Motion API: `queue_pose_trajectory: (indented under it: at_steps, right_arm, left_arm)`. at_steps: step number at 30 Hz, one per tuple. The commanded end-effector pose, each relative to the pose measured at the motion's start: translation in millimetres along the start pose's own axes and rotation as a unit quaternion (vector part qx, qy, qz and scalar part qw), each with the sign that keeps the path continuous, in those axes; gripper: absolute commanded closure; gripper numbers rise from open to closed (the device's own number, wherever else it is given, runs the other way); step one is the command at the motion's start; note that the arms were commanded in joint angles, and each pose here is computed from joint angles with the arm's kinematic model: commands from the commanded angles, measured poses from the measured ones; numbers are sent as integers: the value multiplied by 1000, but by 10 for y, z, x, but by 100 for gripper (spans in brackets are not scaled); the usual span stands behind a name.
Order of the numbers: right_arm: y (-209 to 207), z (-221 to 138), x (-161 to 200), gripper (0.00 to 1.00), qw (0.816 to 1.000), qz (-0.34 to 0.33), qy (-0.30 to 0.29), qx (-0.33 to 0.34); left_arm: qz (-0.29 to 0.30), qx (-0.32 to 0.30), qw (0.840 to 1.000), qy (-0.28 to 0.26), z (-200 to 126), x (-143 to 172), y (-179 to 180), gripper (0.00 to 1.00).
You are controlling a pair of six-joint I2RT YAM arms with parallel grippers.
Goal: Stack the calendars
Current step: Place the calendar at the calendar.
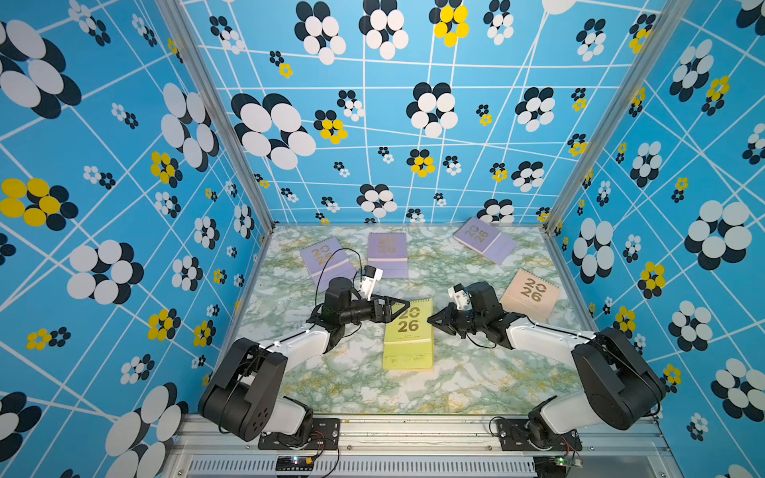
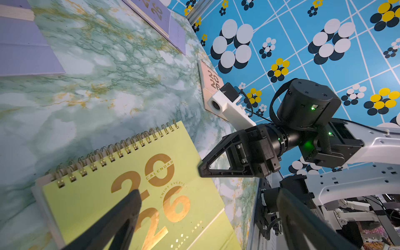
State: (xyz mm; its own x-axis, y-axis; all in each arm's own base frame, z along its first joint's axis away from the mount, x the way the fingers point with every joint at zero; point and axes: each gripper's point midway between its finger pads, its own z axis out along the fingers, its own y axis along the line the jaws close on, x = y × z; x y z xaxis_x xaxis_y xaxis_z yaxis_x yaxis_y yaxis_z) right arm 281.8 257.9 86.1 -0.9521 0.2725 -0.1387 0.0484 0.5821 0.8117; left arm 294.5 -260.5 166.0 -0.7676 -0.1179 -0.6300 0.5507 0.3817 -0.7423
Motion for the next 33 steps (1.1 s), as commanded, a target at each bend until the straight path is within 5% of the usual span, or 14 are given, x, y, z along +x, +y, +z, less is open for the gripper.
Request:
queue_pose_trajectory:
  at_steps: [1, 33]
  right_arm:
    - [-316, -8, 56, 100, 998, 14, -2, 61]
    - [-746, 62, 152, 100, 991, 33, 8, 129]
  left_arm:
    - [21, 10, 1000, -10, 75, -110, -80, 1]
    - [-22, 1, 999, 35, 422, 319, 206, 0]
